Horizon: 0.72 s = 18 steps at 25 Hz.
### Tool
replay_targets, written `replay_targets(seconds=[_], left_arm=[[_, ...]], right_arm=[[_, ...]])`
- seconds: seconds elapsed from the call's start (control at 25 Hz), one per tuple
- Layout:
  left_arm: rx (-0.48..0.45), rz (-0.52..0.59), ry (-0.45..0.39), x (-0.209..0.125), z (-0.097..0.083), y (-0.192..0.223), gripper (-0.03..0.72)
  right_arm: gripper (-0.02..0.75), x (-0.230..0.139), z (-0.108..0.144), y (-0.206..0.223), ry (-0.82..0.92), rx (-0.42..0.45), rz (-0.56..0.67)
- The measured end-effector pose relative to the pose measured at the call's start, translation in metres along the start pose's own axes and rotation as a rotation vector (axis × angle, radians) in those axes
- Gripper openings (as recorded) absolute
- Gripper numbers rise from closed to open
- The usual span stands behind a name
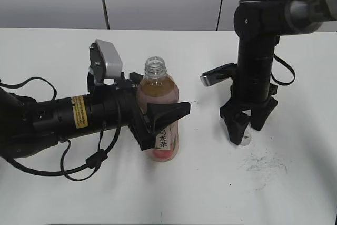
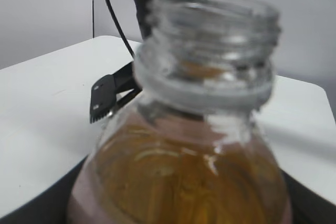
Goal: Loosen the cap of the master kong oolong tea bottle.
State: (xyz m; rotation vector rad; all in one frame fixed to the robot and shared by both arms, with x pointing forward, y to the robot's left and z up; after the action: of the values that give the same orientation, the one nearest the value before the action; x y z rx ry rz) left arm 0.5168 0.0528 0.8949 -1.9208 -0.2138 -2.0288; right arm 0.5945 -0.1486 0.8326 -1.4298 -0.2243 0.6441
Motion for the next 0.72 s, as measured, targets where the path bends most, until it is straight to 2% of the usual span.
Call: replay_targets(seconds=[0.28,0.72], left_arm=[[0.002,-0.003,0.001,0.000,0.000,0.000,0.458],[0.021,-0.012,0.003,0.003,0.003,0.000,0.512]], right_arm=[[0.565,0.012,0.001,-0.043,0.046,-0.030,-0.134],[0.565,0.012,0.003,-0.053,0.053,-0.034,-0.160]])
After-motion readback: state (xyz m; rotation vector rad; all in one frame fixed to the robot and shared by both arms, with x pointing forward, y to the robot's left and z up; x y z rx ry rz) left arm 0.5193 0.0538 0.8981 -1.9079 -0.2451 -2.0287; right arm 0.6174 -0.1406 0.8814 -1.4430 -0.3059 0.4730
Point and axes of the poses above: a point on each arm's last joint axis where the gripper is mounted, y pointing out along that axis toward the gripper, z along the wrist's bending axis when the last joint is at zero, x = y × z, the point moved 5 cm from there along y, pointing out along that axis toward the gripper, and after that the axes turned 10 degrees about y, right-handed, at the moved point
